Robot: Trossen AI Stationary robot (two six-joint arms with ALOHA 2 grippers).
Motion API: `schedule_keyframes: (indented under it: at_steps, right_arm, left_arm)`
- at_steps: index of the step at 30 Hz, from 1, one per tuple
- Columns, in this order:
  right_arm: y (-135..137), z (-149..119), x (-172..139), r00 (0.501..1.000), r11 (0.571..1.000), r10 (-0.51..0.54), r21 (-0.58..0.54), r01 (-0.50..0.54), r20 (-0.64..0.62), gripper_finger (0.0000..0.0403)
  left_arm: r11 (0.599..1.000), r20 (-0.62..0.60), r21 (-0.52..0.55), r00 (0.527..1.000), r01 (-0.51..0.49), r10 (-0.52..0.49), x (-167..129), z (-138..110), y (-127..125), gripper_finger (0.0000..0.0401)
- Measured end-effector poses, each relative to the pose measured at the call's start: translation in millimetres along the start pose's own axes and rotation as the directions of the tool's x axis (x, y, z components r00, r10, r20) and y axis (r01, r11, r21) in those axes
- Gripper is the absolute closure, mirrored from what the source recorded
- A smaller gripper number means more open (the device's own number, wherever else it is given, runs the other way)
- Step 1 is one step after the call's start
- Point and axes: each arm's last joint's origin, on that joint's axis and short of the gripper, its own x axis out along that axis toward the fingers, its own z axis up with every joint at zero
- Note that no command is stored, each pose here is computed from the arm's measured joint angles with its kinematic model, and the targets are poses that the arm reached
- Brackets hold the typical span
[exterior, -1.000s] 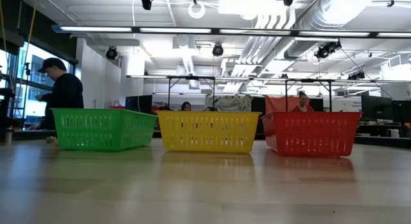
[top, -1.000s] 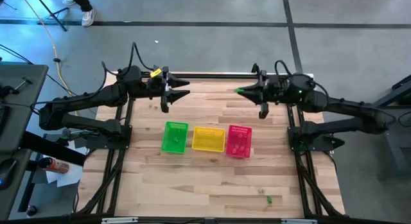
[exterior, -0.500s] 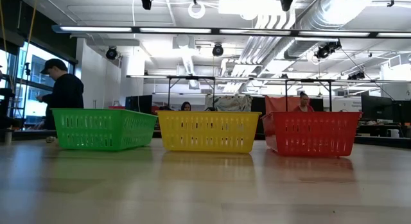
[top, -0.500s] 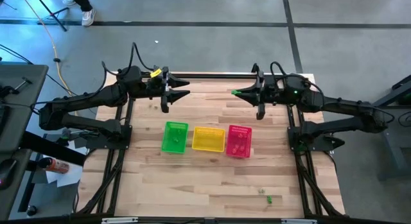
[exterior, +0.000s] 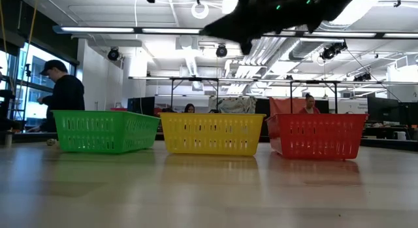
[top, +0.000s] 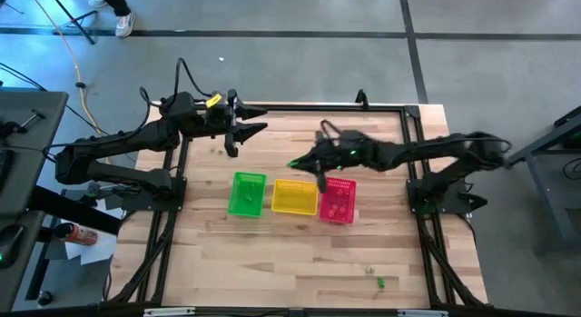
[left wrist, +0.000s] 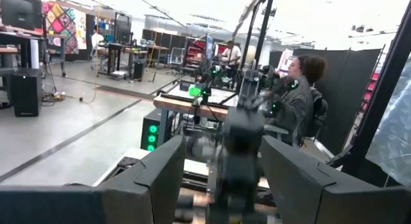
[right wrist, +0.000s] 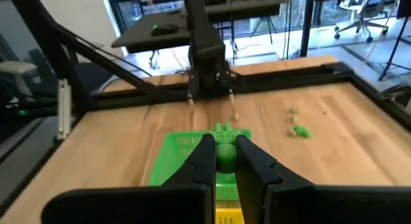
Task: Sort Halloween decoration
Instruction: Put the green skeleton toy into the green basket
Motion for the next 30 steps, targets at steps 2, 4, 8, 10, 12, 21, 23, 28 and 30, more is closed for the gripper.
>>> schedule_keyframes:
  at_steps: [2, 4, 8, 10, 12, 21, 23, 28, 30]
  right_arm:
    - [-2.5, -10.5, 16.3, 1.0, 1.0, -0.003, 0.008, 0.003, -0.031, 0.0382]
    - [-5.7, -18.0, 33.2, 0.998, 1.0, 0.003, 0.014, -0.002, -0.067, 0.0382]
    - [-11.8, -26.9, 71.0, 0.994, 0.999, 0.031, 0.009, -0.03, -0.103, 0.0382]
    - [-14.7, -32.5, 88.7, 0.991, 0.999, 0.048, 0.004, -0.048, -0.128, 0.0382]
    - [-17.7, -39.0, 105.2, 0.984, 0.999, 0.054, 0.015, -0.053, -0.17, 0.0382]
    - [-21.0, -58.4, 155.5, 0.949, 0.998, 0.063, 0.05, -0.05, -0.308, 0.038]
    - [-19.9, -61.7, 161.9, 0.945, 0.997, 0.066, 0.062, -0.049, -0.322, 0.0375]
    - [-13.9, -66.0, 168.2, 0.935, 0.996, 0.078, 0.063, -0.06, -0.346, 0.0344]
    - [-11.6, -66.6, 168.6, 0.933, 0.996, 0.082, 0.063, -0.064, -0.349, 0.0322]
  left_arm:
    - [1.0, -0.006, -0.001, 1.0, -0.001, 0.001, 0.0, -0.6, 0.1, 0.0206]
    - [1.0, -0.007, -0.001, 1.0, -0.001, 0.001, 0.0, -0.7, 0.1, 0.0206]
    - [1.0, -0.007, -0.002, 1.0, -0.001, 0.001, 0.0, -0.7, 0.1, 0.0206]
    - [1.0, -0.007, -0.002, 1.0, 0.0, 0.0, 0.0, -0.7, 0.1, 0.0206]
    - [1.0, -0.007, -0.002, 1.0, 0.0, 0.0, 0.0, -0.7, 0.1, 0.0206]
    - [1.0, -0.003, -0.009, 1.0, 0.002, -0.002, 0.0, -0.2, 0.0, 0.0206]
    - [1.0, -0.002, -0.008, 1.0, 0.002, -0.002, 0.0, -0.1, 0.0, 0.0206]
    - [1.0, 0.0, -0.005, 1.0, 0.002, -0.002, 0.0, 0.0, -0.1, 0.0206]
    - [1.0, 0.0, 0.0, 1.0, 0.002, -0.002, 0.0, 0.0, -0.1, 0.0206]
